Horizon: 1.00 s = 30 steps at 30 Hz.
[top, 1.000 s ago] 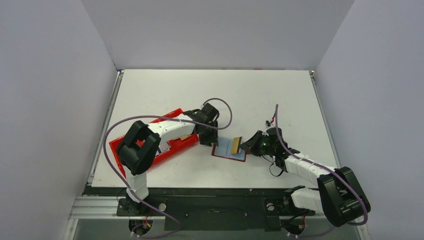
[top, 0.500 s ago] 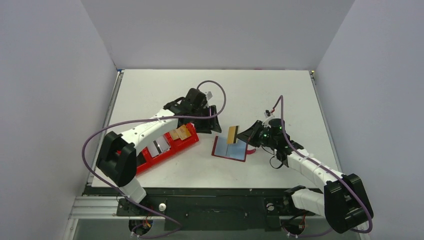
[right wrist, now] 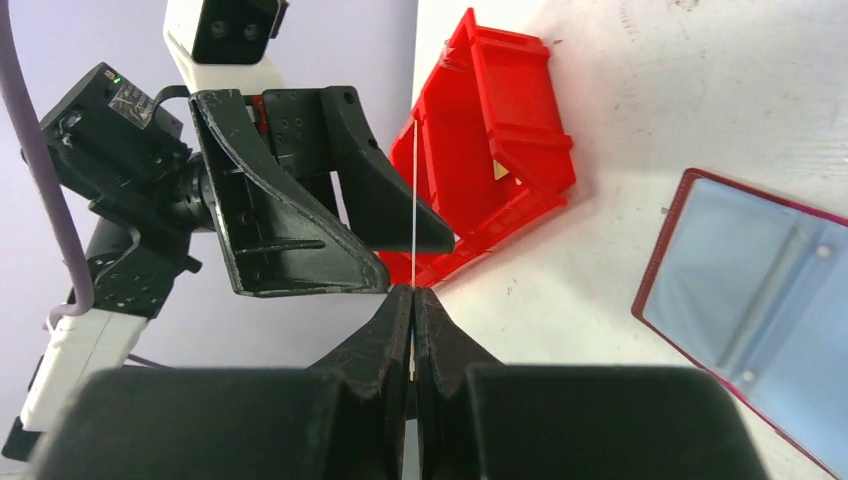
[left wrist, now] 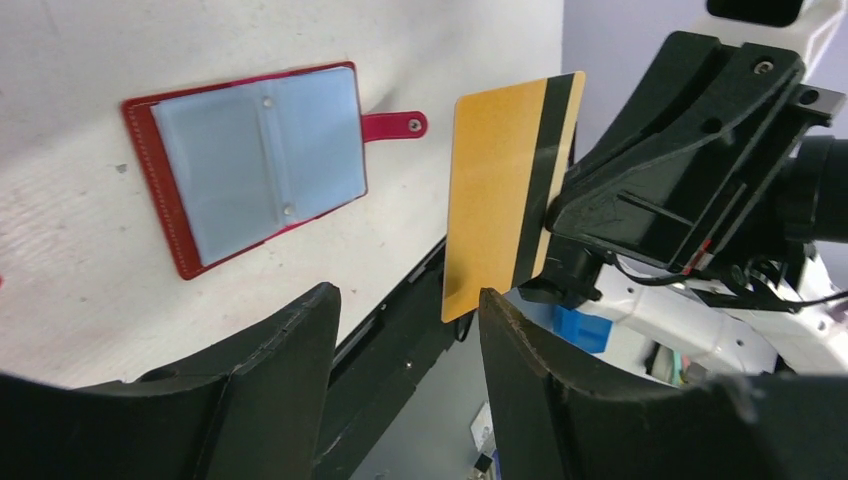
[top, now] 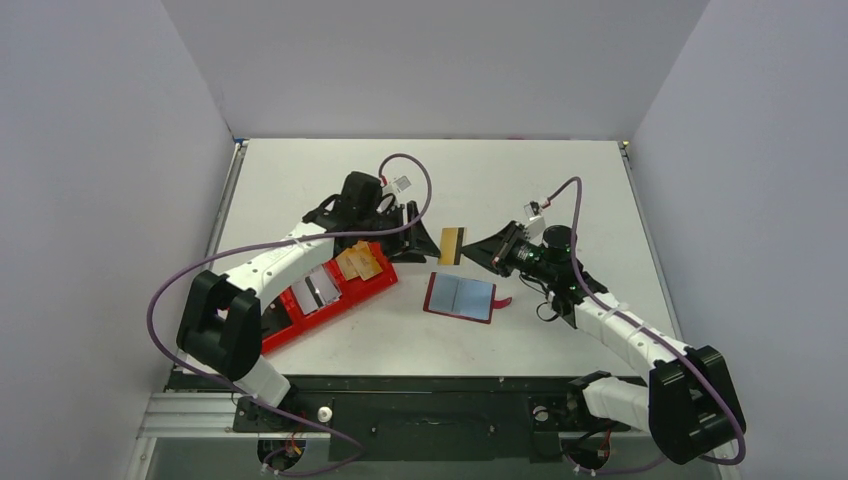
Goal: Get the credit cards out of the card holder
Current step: Place the credit card in the storage box.
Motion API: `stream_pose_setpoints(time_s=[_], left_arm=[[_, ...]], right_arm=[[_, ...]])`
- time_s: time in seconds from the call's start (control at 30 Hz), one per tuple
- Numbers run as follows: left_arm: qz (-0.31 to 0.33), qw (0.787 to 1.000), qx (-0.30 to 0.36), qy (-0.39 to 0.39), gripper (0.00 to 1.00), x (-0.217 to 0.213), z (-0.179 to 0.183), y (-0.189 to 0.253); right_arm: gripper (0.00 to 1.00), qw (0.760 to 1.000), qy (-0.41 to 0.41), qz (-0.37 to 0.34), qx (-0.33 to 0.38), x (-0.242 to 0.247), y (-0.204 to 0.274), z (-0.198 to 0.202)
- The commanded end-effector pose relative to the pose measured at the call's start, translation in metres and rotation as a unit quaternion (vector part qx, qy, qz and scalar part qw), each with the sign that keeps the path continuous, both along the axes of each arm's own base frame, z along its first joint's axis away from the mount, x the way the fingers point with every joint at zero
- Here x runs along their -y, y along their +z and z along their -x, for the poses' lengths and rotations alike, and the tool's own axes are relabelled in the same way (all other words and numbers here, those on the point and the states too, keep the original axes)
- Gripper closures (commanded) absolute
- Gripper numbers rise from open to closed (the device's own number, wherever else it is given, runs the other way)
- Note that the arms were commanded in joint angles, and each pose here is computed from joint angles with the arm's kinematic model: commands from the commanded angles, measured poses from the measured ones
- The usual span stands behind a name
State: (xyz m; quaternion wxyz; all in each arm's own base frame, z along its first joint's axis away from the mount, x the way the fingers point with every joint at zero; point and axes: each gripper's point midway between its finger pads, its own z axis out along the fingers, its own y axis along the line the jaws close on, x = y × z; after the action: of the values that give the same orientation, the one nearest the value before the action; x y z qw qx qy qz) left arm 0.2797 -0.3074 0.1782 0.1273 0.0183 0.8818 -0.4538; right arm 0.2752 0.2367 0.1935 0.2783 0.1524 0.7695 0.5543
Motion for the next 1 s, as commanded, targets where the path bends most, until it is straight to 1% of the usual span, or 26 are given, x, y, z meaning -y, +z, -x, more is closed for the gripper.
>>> stream_pose_setpoints(time_s=[0.0, 0.17, 0.43, 0.5, 0.6, 0.63, 0.67, 0.7, 0.77, 0.83, 0.87, 0.9, 0.93, 0.97], left_arm=[[0.076, 0.996, 0.035, -0.032, 0.49, 0.012, 0.001, 0.039], [0.106, 0.993, 0.032, -0.038, 0.51, 0.015, 0.004, 0.044], [0.129, 0.991, 0.022, -0.039, 0.62, 0.017, 0.009, 0.045], [0.137, 0.990, 0.018, -0.037, 0.66, 0.017, 0.010, 0.046], [0.146, 0.988, 0.025, -0.036, 0.77, 0.017, 0.011, 0.048], [0.148, 0.988, 0.024, -0.036, 0.79, 0.017, 0.012, 0.049], [0.151, 0.988, 0.027, -0.036, 0.84, 0.017, 0.012, 0.050], [0.151, 0.988, 0.024, -0.034, 0.91, 0.017, 0.013, 0.049], [0.153, 0.987, 0.023, -0.033, 1.00, 0.016, 0.014, 0.049], [0.154, 0.987, 0.025, -0.032, 1.00, 0.016, 0.015, 0.050], [0.154, 0.987, 0.026, -0.032, 1.00, 0.016, 0.015, 0.050], [0.153, 0.987, 0.027, -0.030, 1.00, 0.016, 0.015, 0.049], [0.151, 0.988, 0.026, -0.028, 1.00, 0.015, 0.014, 0.048], [0.147, 0.988, 0.029, -0.025, 1.00, 0.015, 0.013, 0.047]], right_arm=[[1.00, 0.998, 0.024, -0.044, 0.049, -0.014, 0.041, -0.003], [1.00, 0.997, 0.033, -0.045, 0.055, -0.020, 0.041, -0.002], [1.00, 0.996, 0.048, -0.051, 0.059, -0.031, 0.044, 0.004], [1.00, 0.996, 0.052, -0.050, 0.058, -0.033, 0.043, 0.006], [1.00, 0.996, 0.056, -0.043, 0.053, -0.035, 0.037, 0.010], [1.00, 0.996, 0.056, -0.041, 0.054, -0.035, 0.036, 0.010], [1.00, 0.996, 0.056, -0.037, 0.051, -0.036, 0.034, 0.011], [1.00, 0.996, 0.056, -0.033, 0.054, -0.035, 0.033, 0.011], [1.00, 0.997, 0.053, -0.023, 0.053, -0.035, 0.030, 0.010], [1.00, 0.997, 0.052, -0.015, 0.055, -0.035, 0.029, 0.009], [0.99, 0.997, 0.052, -0.010, 0.052, -0.035, 0.029, 0.010], [0.94, 0.997, 0.047, 0.002, 0.056, -0.034, 0.026, 0.008], [0.80, 0.998, 0.046, 0.012, 0.051, -0.034, 0.024, 0.009], [0.73, 0.997, 0.043, 0.024, 0.061, -0.033, 0.026, 0.007]])
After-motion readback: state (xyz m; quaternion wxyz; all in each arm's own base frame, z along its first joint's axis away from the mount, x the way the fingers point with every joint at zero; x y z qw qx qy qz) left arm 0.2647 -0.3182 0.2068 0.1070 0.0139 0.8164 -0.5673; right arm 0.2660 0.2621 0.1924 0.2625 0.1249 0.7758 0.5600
